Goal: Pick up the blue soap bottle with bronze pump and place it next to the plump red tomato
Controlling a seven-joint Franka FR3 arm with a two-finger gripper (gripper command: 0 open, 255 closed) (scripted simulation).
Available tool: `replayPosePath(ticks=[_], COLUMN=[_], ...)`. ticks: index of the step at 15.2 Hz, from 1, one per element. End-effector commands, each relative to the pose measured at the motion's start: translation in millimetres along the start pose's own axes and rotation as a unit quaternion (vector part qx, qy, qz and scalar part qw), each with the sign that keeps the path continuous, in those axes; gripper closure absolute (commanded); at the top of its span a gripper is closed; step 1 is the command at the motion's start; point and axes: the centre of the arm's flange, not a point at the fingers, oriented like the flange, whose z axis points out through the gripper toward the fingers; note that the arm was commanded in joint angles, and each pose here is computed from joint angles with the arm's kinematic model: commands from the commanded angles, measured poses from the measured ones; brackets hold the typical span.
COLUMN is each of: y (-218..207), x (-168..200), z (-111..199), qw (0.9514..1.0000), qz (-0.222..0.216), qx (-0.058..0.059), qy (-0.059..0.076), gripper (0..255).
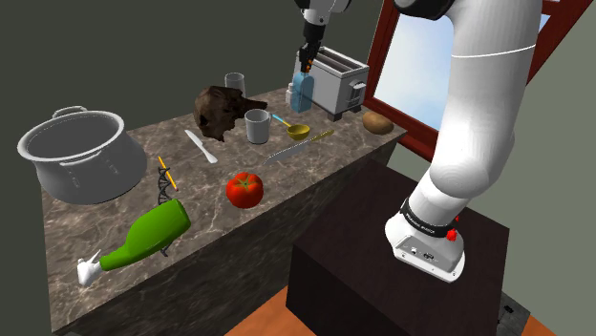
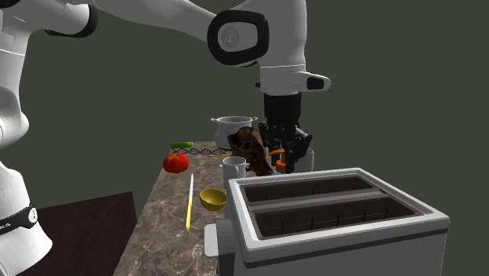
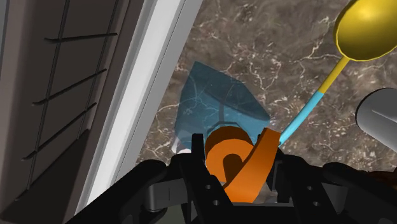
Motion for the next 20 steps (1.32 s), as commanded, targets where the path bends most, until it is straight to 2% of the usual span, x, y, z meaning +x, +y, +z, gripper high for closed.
replayPosePath(ticks=[1, 20], y=[-0.2, -3.5], x=[0.3, 11.0], z=[-4.8, -104.5], qw=[1.0, 1.0], qz=[0.0, 0.0], qx=[0.0, 0.0], qy=[0.0, 0.0], gripper=[255, 255])
